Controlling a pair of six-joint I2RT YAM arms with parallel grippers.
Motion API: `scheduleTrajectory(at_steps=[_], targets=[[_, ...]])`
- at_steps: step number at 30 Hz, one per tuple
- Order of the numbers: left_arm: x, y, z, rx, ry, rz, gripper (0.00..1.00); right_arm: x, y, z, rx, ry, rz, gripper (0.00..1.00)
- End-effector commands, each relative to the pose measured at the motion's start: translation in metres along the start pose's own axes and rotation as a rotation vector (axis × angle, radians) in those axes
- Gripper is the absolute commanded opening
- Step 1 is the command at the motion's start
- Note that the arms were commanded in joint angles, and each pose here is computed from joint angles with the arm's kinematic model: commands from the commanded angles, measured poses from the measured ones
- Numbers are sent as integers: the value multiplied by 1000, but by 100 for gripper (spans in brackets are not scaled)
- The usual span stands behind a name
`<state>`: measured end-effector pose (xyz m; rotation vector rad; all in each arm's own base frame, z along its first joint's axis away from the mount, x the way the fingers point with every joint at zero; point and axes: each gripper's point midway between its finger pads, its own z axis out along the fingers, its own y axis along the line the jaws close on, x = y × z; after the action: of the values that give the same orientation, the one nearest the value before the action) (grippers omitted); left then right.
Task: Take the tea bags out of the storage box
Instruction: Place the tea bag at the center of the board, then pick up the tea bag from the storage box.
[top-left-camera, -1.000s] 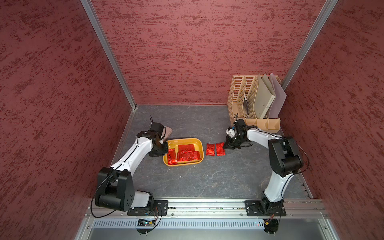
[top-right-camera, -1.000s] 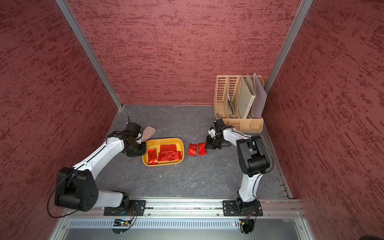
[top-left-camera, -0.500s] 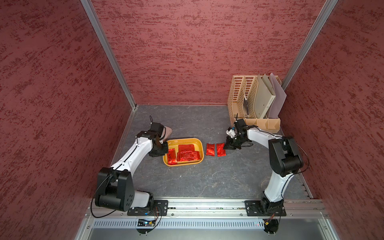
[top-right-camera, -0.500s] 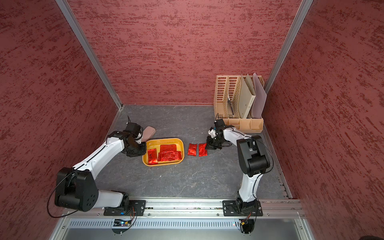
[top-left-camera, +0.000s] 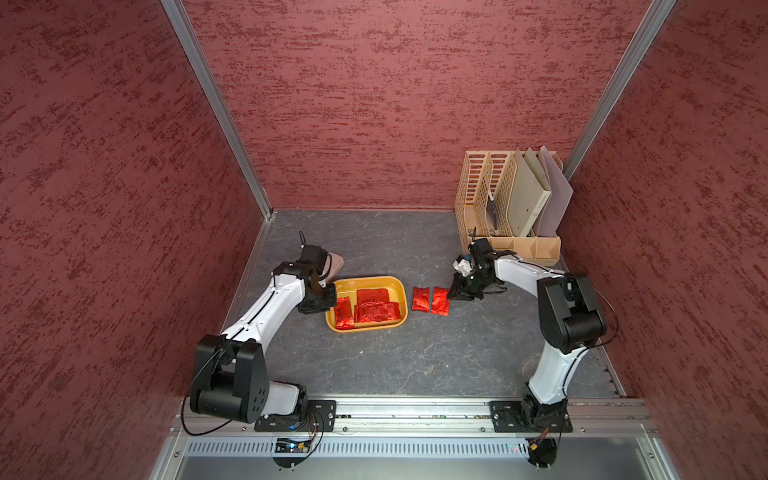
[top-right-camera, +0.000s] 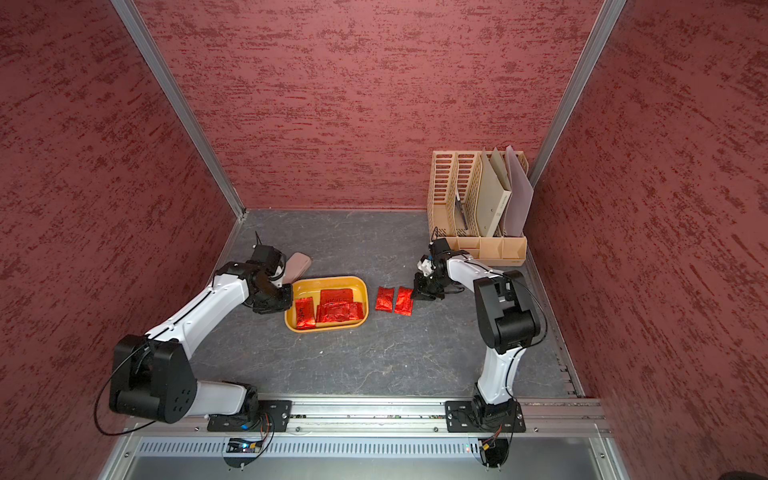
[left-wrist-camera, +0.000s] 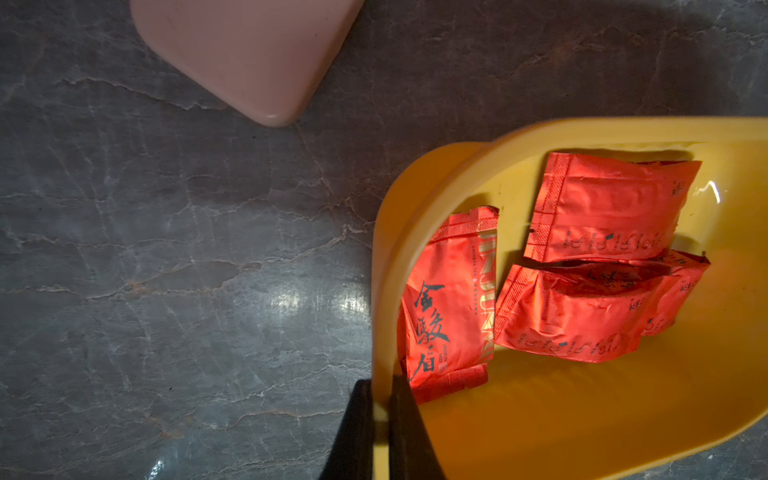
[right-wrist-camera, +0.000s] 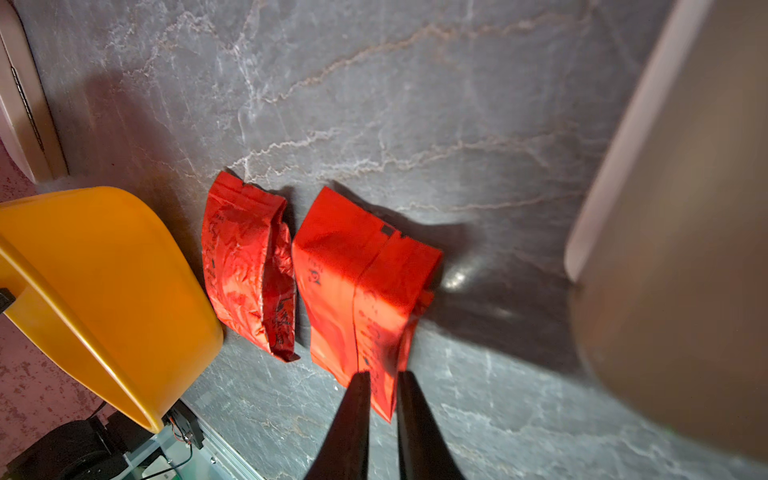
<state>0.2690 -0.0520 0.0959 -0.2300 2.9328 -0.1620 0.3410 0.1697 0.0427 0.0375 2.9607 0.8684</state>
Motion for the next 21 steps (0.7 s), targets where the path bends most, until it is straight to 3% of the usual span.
scheduleTrajectory(at_steps=[1, 6, 10, 16, 21], targets=[[-5, -1, -3, 15, -34, 1, 0, 3, -8, -3, 28, 0, 14, 21], [-4, 0, -2, 12, -32, 0, 0, 0, -9, -12, 53, -28, 15, 27], [-5, 0, -4, 11, -37, -2, 0, -5, 5, -41, 53, -113, -24, 33], [-5, 0, -3, 9, -35, 0, 0, -1, 97, -83, -170, -235, -215, 33], [-6, 1, -4, 6, -37, -2, 0, 23, 181, -50, -231, -139, -372, 33]])
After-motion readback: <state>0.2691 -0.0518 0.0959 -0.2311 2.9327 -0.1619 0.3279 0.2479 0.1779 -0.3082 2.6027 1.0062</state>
